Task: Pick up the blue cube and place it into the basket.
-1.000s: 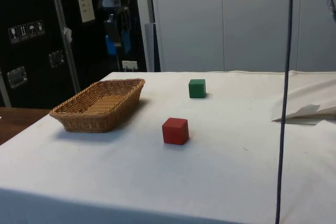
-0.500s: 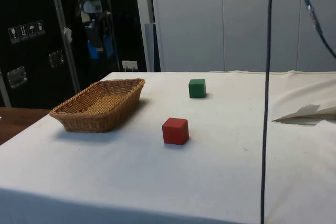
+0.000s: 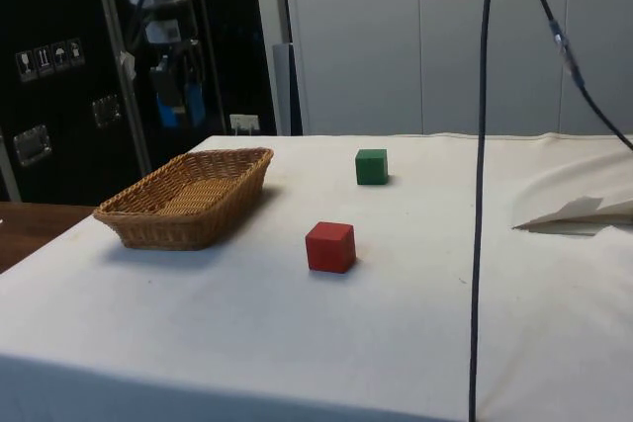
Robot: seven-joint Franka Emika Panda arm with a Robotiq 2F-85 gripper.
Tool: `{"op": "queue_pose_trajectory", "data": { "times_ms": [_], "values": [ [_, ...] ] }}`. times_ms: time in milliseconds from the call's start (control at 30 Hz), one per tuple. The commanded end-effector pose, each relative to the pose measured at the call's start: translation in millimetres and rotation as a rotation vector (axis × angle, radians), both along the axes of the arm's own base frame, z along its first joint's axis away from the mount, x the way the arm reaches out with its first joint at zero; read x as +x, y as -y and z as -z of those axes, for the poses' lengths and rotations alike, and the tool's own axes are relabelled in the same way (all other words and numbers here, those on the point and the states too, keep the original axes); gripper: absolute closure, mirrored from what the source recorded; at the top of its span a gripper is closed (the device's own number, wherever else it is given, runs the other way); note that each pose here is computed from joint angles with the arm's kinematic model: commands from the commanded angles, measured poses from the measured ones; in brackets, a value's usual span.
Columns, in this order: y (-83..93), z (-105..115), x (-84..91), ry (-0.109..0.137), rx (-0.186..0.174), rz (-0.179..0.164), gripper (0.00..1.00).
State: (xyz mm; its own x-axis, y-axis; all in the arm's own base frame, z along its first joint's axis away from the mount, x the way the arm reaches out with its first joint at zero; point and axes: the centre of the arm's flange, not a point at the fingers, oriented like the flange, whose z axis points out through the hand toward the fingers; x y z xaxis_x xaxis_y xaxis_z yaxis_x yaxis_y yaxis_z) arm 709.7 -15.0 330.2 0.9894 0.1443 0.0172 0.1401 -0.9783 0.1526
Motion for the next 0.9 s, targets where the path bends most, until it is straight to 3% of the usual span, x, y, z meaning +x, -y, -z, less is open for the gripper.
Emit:
{"op": "queue_pose_trajectory", "data": {
  "times_ms": [0, 733, 867],
  "values": [
    [-0.6, 4, 1.7, -0.004, 0.013, -0.001, 0.99],
    [-3.6, 50, 6.3, -0.012, 0.015, -0.006, 0.99],
    [-5.8, 63, 7.8, -0.004, 0.027, -0.009, 0.99]
  ]
}}
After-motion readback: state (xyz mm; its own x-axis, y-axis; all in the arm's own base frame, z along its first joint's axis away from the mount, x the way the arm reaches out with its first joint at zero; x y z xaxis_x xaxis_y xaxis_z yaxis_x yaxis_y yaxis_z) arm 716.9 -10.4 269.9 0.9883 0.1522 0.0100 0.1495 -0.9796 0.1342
